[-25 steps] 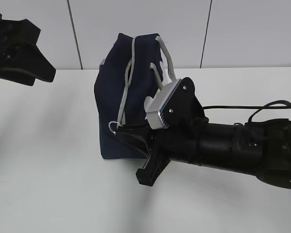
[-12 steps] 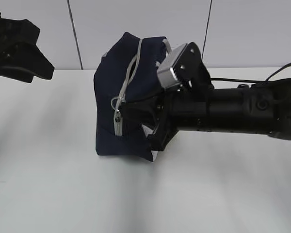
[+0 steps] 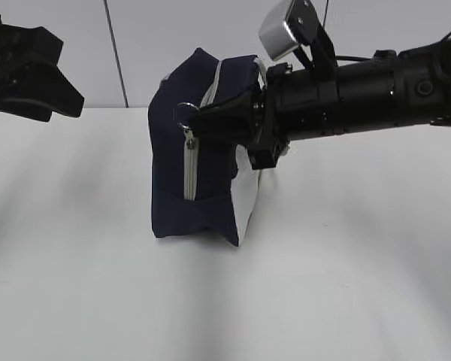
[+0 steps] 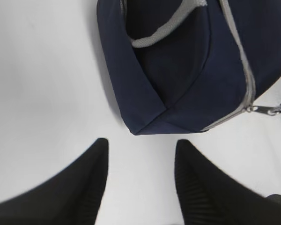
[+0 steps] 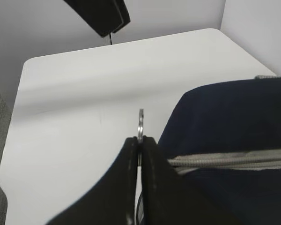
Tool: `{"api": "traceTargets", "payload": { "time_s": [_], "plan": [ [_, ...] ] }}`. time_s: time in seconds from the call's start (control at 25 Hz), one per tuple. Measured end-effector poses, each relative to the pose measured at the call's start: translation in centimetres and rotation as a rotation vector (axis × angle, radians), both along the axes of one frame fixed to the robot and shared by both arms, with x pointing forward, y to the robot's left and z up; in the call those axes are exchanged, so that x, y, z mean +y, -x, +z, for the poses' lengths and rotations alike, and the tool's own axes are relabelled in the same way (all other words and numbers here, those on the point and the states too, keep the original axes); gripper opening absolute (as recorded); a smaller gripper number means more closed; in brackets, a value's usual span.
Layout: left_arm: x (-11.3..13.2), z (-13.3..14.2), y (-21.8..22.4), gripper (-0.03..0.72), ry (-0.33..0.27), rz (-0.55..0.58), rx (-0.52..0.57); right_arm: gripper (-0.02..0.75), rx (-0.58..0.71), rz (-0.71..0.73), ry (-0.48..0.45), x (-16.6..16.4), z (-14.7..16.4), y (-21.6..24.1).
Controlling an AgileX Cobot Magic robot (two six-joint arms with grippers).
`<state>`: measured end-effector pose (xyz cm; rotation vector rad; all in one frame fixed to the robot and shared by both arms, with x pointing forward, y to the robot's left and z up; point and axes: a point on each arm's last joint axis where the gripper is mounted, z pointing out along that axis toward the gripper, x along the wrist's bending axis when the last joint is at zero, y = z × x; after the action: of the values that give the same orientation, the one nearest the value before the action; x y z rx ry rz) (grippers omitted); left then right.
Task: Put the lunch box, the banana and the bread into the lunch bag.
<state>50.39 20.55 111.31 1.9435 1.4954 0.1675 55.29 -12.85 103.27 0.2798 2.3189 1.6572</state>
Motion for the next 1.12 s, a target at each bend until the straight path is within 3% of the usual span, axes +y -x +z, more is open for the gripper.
{"api": "traceTargets", "payload": {
  "time_s": [0.36, 0.72, 1.12],
  "plan": [
    [0.0, -2.0, -0.2, 0.341, -0.016, -0.009, -0.005, -0.016, 0.066, 0.013, -0.041, 0.8, 1.6, -1.9],
    [-0.6, -1.4, -0.5, 0.341, 0.05, -0.055, -0.076, -0.016, 0.098, -0.029, -0.079, 0.0, 2.3, -3.3],
    [-1.2, -0.9, -0.5, 0.341, 0.094, -0.116, -0.132, -0.016, 0.099, -0.17, -0.114, -0.9, 2.9, -4.7]
  ]
}}
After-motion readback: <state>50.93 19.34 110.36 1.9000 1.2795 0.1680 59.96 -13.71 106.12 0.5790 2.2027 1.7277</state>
